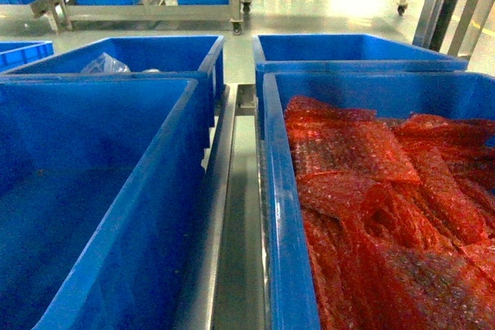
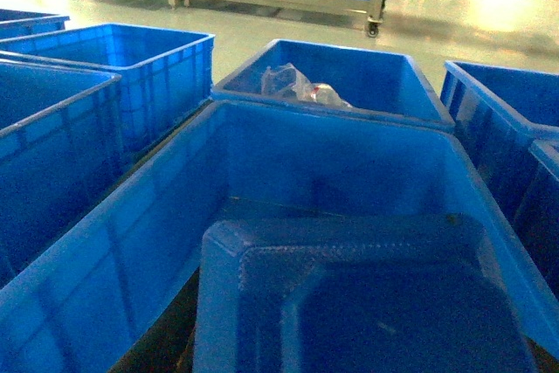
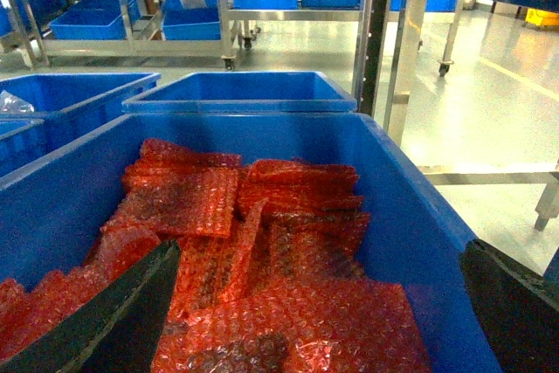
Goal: Pick blue part to blue bin on bottom shelf
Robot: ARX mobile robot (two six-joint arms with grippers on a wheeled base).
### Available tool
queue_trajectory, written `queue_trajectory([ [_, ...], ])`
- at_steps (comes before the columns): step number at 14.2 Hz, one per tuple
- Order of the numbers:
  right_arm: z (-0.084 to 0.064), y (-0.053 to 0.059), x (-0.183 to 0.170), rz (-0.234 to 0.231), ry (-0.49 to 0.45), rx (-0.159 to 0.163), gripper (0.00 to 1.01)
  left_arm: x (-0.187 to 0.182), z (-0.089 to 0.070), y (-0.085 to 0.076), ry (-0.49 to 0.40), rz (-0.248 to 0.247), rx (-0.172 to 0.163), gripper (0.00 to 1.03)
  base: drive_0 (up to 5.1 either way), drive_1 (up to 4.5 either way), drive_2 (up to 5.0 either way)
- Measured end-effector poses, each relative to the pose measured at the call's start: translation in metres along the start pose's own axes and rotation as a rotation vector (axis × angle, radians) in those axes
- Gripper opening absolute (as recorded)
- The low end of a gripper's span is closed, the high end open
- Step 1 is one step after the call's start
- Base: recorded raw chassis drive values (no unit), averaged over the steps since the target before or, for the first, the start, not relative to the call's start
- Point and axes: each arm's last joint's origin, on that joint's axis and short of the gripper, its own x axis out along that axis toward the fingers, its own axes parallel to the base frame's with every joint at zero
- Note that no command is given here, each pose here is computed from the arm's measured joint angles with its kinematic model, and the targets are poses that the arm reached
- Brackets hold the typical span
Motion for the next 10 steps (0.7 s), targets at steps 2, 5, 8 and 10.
queue_trajectory([
  [2,0.000,0.000,0.000,0.000,0.000,0.000,0.98,0.000,0.000,0.000,0.000,0.000,0.000,0.44,0.0,0.00,0.0],
  [5,0.000,0.000,0.000,0.000,0.000,0.000,0.98,0.000,0.000,0.000,-0.001,0.005,0.001,0.44,0.0,0.00,0.0],
  [8,0.000,0.000,0.000,0.000,0.000,0.000,0.98,0.045,0.011,-0.019,-0.041,0.033,0.025,0.44,0.0,0.00,0.0],
  [10,0.000,0.000,0.000,0.000,0.000,0.000,0.98,0.081,0.014,-0.041,-0.022,-0.023,0.050,0.55,0.0,0.00,0.0],
])
